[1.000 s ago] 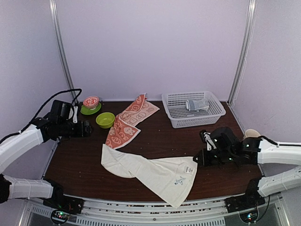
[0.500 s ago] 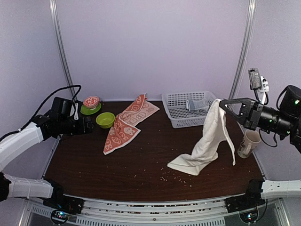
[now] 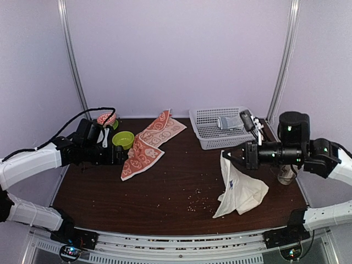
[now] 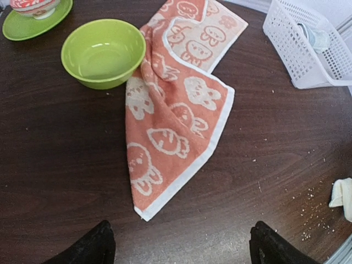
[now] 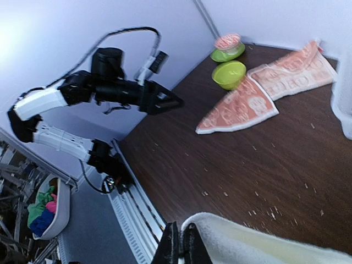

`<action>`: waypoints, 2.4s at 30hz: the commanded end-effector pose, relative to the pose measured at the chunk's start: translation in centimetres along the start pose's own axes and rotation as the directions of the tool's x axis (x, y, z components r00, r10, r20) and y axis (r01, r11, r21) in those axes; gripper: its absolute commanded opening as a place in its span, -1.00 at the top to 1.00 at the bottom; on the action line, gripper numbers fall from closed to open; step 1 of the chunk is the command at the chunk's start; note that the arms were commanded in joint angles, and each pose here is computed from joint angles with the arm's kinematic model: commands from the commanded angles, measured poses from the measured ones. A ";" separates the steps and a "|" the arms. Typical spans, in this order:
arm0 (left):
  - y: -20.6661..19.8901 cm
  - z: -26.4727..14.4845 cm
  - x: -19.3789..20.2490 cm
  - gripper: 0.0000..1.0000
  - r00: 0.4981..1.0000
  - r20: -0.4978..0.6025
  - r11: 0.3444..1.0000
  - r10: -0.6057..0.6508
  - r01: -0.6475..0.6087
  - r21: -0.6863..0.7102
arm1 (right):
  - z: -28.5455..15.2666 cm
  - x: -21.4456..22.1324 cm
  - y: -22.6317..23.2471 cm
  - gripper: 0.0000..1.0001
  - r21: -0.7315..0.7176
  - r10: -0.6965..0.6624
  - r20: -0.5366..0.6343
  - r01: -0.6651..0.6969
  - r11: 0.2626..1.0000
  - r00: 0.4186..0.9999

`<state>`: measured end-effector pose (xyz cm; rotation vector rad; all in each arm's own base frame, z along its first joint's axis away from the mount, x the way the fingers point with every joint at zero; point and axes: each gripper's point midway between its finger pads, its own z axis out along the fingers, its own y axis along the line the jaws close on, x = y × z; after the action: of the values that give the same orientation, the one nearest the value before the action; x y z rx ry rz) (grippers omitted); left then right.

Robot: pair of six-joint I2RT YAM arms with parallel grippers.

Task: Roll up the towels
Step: Flatten out the towel at the center of the board.

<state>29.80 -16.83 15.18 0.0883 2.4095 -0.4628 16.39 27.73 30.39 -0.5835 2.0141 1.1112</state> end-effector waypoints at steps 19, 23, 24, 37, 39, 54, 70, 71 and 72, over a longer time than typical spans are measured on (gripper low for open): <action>5.0 -10.4 -3.7 -0.80 0.933 0.356 0.971 -0.054 0.133 -0.199 | 0.3 4.8 -8.7 1.00 0.300 0.033 -0.031 -0.022 0.954 0.999; 4.6 -7.5 -1.3 -0.76 0.968 0.238 0.976 -0.081 0.126 -0.177 | 1.0 6.7 -10.7 1.00 0.366 0.068 -0.068 -0.038 0.930 0.995; 4.6 -6.9 -0.7 -0.75 0.973 0.214 0.977 -0.091 0.129 -0.168 | 0.9 6.5 -10.9 1.00 0.380 0.067 -0.053 -0.042 0.924 0.996; -0.7 -0.8 8.4 -0.69 0.984 -0.134 0.992 -0.117 0.110 -0.054 | -0.3 5.2 -16.8 1.00 0.537 0.137 0.095 -0.166 0.827 0.986; -1.7 0.3 9.2 -0.69 0.979 -0.182 0.996 -0.086 0.081 -0.039 | 0.0 5.4 -16.7 1.00 0.530 0.135 0.073 -0.153 0.834 0.988; -7.8 6.0 17.0 -0.30 0.855 -0.498 0.989 0.146 -0.110 0.101 | -0.8 5.6 -14.3 1.00 0.439 0.110 0.037 -0.115 0.891 0.993; -8.7 4.3 18.0 1.00 0.849 -0.469 0.969 0.244 -0.230 0.087 | -2.5 3.1 -13.1 1.00 0.430 0.062 0.110 -0.104 0.897 0.992; -8.7 3.9 16.2 1.00 0.868 -0.431 0.968 0.246 -0.240 0.069 | -2.6 2.2 -12.9 1.00 0.435 0.037 0.120 -0.086 0.896 0.992; -8.8 3.5 13.5 1.00 0.889 -0.383 0.967 0.250 -0.249 0.052 | -2.6 1.0 -12.9 1.00 0.455 0.002 0.119 -0.057 0.889 0.993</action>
<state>15.70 -27.85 1.89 0.6011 2.8753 -0.4331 21.94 18.89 19.89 -0.2182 2.1948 0.6834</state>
